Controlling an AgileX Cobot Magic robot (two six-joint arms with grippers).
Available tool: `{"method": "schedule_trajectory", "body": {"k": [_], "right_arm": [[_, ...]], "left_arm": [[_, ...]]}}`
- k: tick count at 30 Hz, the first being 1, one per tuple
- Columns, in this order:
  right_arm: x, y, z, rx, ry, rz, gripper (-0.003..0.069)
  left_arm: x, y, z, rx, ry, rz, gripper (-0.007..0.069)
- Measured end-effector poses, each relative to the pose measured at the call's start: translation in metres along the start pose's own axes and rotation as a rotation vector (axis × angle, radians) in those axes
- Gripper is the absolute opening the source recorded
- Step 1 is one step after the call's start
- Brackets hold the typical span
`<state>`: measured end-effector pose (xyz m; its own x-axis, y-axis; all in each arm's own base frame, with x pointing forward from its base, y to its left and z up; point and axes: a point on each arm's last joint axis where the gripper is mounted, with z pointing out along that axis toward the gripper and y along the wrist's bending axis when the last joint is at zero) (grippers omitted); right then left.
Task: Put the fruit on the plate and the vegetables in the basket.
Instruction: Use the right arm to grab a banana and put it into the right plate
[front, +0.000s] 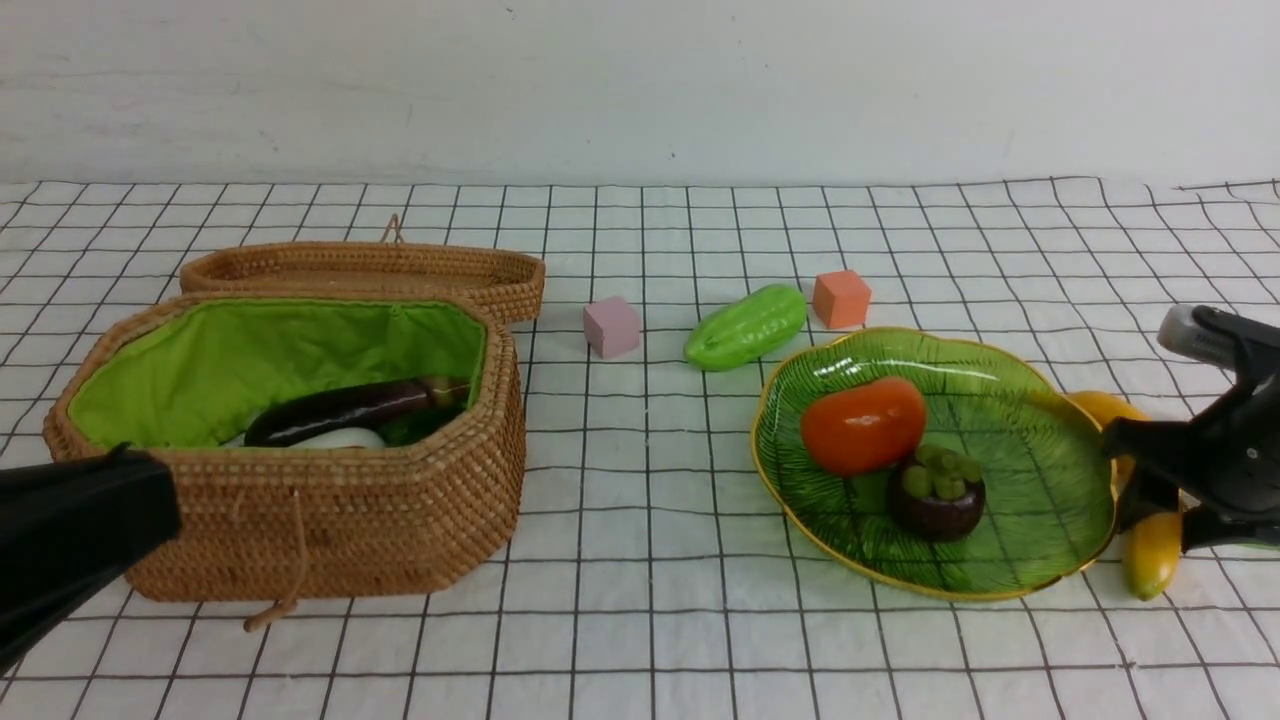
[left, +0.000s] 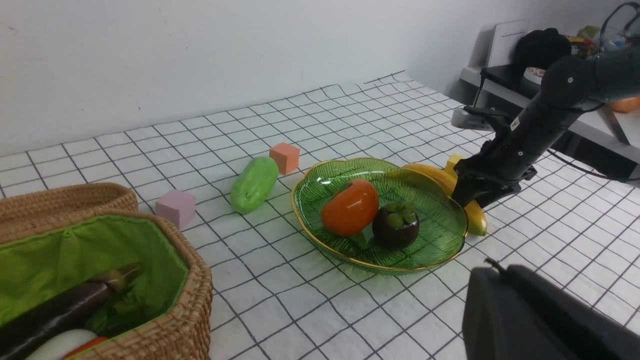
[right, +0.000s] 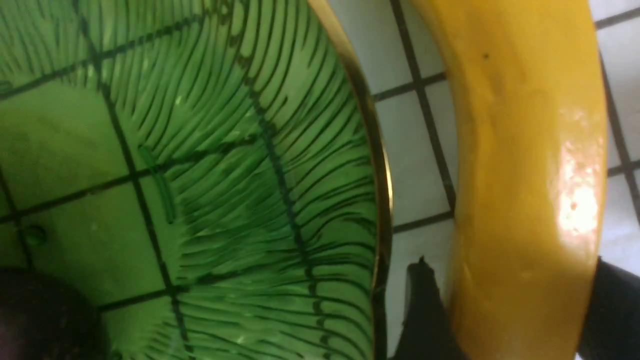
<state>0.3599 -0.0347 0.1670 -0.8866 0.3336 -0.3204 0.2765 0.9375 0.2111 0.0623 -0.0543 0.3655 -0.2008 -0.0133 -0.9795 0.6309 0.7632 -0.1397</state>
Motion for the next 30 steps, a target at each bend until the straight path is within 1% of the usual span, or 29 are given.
{"method": "schedule_trajectory", "body": {"k": [4,9,15,18,24,25,28,29,30], "right_arm": [[-0.001,-0.002,0.009,0.008,0.006,0.004,0.0404],[-0.003,-0.002,0.011,0.009,-0.006,0.023,0.0335],[-0.007,-0.001,0.007,0.006,-0.051,0.03,0.0336],[-0.014,0.003,-0.012,-0.006,-0.114,0.031,0.0336],[-0.033,0.014,-0.072,-0.04,-0.287,0.039,0.0336],[-0.031,0.019,-0.081,-0.048,-0.296,0.028,0.0336],[-0.024,0.03,-0.087,-0.059,-0.261,-0.027,0.0336],[-0.017,0.044,-0.085,-0.074,-0.224,-0.084,0.0336],[-0.016,0.048,-0.084,-0.078,-0.216,-0.1,0.0336]], "left_arm": [[0.001,0.0,0.0,0.001,0.009,-0.002,-0.0013],[0.001,0.0,0.0,0.003,0.009,-0.006,-0.0013],[0.002,-0.001,0.0,0.005,0.018,-0.011,-0.0013],[0.003,-0.001,0.0,0.005,0.035,-0.011,-0.0013],[0.004,-0.001,0.0,0.006,0.042,-0.011,-0.0013],[0.004,-0.001,0.0,0.006,0.044,-0.011,-0.0013],[0.004,0.0,0.0,0.005,0.044,-0.008,-0.0013],[0.004,0.0,0.0,0.004,0.041,-0.006,-0.0013],[0.004,0.0,0.0,0.004,0.039,-0.006,-0.0013]]}}
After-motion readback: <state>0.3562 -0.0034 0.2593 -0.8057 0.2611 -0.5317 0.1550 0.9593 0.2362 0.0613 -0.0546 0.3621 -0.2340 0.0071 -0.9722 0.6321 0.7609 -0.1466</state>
